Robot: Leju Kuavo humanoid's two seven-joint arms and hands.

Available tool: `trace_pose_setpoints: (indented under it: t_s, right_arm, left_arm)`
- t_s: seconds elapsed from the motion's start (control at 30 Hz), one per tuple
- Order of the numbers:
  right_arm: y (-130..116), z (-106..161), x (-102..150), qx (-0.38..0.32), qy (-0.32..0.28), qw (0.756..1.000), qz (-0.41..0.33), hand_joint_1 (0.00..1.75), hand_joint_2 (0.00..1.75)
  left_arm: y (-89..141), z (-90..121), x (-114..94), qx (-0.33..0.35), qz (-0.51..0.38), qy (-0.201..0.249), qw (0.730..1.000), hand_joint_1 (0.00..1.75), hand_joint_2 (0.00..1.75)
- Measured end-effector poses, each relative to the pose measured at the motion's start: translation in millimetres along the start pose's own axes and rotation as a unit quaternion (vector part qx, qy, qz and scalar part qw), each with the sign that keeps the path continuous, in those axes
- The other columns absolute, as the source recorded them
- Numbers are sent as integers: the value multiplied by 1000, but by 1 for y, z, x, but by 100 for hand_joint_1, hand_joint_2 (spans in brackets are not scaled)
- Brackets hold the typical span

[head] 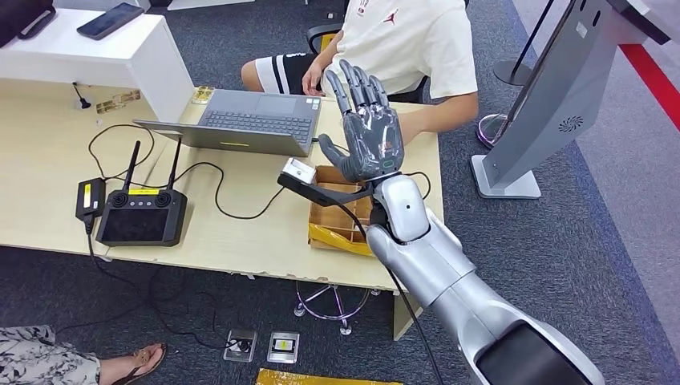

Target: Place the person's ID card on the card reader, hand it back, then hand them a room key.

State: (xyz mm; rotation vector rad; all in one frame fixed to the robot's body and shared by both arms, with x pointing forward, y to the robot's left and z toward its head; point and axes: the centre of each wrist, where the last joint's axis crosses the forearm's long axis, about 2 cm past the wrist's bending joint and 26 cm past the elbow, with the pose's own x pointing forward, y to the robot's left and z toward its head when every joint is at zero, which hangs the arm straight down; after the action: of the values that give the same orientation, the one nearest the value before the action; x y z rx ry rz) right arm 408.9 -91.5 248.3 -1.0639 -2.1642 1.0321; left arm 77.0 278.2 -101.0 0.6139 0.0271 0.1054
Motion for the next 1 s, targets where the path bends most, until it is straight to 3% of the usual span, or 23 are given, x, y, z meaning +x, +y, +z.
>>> trace_pose_setpoints:
  t_s: [0.27,0.57,0.7,1.0]
  right_arm:
    - [-28,40,43,-20,-37,991,-126,0,175]
    - [-53,88,57,-12,-73,985,-155,0,175]
    - [-45,113,66,41,-98,988,-113,0,175]
    - [2,153,90,157,-144,976,-54,0,175]
  left_arm:
    - [1,-1,-1,-1,14,21,1000,0,175]
    - [3,-3,-2,1,22,23,1000,0,175]
    - [3,-3,-2,2,20,17,1000,0,175]
    - [4,-3,-1,2,21,16,1000,0,175]
